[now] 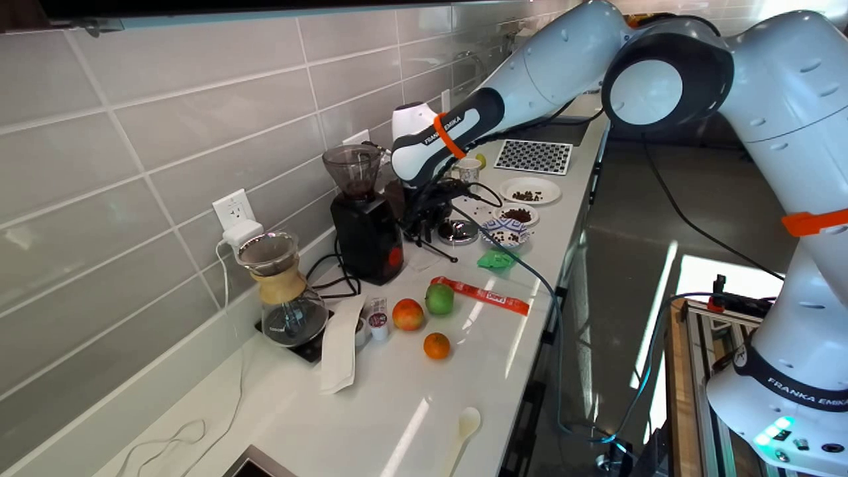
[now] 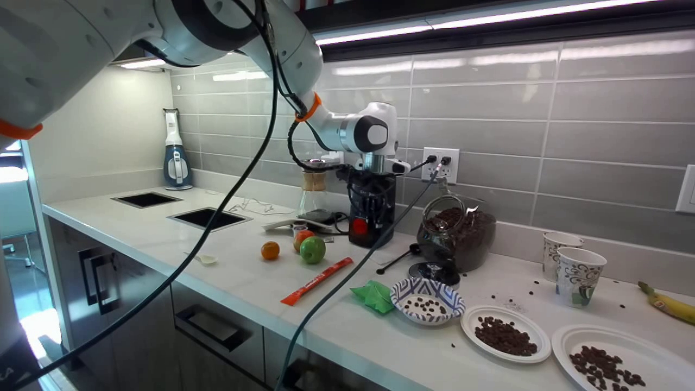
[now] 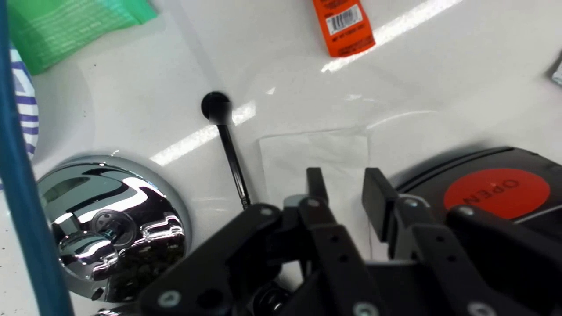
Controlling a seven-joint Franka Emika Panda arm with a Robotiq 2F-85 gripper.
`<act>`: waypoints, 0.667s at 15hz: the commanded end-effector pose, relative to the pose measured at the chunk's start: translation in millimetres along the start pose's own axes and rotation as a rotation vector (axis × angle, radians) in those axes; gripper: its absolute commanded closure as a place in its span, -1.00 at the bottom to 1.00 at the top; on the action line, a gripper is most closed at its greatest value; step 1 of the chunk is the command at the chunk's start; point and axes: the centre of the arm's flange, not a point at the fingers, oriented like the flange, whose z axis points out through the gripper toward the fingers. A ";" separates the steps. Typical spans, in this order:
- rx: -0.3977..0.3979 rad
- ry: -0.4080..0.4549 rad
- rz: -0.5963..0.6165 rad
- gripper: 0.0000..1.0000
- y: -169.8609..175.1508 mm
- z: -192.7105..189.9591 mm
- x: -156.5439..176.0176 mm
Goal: Use the black spoon to place some coffee beans from the glass container on the white plate on the left.
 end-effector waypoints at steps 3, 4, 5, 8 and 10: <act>-0.019 -0.094 0.042 0.02 20.7 -35.2 -21.5; -0.019 -0.146 0.054 -0.08 30.2 -49.5 -26.2; -0.020 -0.187 0.067 -0.21 39.2 -61.9 -31.2; -0.009 -0.268 0.110 -0.67 75.4 -105.7 -45.4; -0.043 -0.280 0.136 -0.97 100.9 -131.3 -53.3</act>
